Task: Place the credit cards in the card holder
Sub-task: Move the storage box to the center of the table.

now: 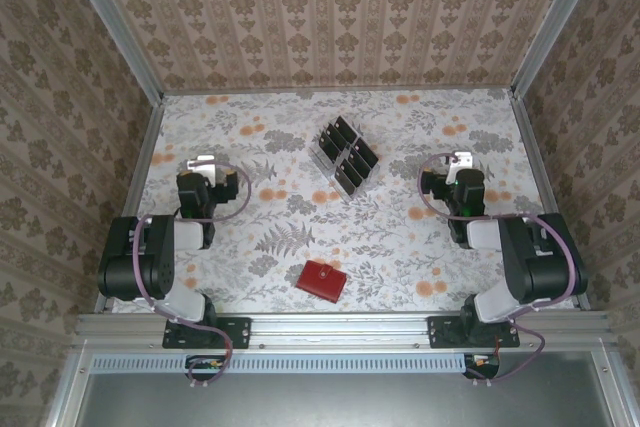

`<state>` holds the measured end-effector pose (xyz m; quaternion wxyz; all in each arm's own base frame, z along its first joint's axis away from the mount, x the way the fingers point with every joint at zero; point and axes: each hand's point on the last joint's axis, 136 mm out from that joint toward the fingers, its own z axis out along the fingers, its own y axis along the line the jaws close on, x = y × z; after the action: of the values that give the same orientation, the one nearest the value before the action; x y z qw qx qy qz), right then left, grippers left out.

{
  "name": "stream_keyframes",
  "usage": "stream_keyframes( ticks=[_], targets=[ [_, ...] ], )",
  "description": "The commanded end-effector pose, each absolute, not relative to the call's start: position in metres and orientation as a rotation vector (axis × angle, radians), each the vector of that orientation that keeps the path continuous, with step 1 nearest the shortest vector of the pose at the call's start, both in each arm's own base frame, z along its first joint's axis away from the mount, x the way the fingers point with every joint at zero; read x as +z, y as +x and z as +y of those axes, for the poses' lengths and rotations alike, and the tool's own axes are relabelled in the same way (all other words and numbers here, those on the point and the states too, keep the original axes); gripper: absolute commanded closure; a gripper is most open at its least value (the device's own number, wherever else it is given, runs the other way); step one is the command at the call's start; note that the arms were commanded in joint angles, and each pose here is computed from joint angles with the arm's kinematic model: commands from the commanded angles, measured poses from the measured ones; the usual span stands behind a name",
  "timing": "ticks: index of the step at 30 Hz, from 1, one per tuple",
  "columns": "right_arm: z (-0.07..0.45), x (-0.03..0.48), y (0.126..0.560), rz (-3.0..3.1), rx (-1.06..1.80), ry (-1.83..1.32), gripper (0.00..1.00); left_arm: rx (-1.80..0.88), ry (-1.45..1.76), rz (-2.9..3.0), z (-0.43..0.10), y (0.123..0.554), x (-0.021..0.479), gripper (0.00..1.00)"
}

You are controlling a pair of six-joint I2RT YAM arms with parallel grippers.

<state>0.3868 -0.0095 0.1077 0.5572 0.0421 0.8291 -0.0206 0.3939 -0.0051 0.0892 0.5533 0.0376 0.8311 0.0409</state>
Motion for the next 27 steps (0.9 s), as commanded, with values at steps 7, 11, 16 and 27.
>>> stream_keyframes(
  ticks=[7, 11, 16, 27],
  targets=[
    [-0.022, 0.195, 0.371, 2.025, 0.109, 0.534, 0.00, 0.132, -0.020, 1.877, 0.000, 0.396, 0.171, 0.00],
    [0.022, 0.208, 0.372, 2.081, 0.348, 0.384, 0.00, -0.036, -0.158, 1.908, -0.012, 0.395, 0.194, 0.00],
    [0.064, 0.213, 0.371, 2.192, 0.435, 0.262, 0.03, -0.301, -0.178, 2.020, -0.059, 0.407, 0.196, 0.00],
    [0.130, 0.170, 0.394, 2.443, 0.186, 0.033, 0.08, -0.623, -0.136, 2.129, -0.159, 0.465, 0.179, 0.00]
  ],
)
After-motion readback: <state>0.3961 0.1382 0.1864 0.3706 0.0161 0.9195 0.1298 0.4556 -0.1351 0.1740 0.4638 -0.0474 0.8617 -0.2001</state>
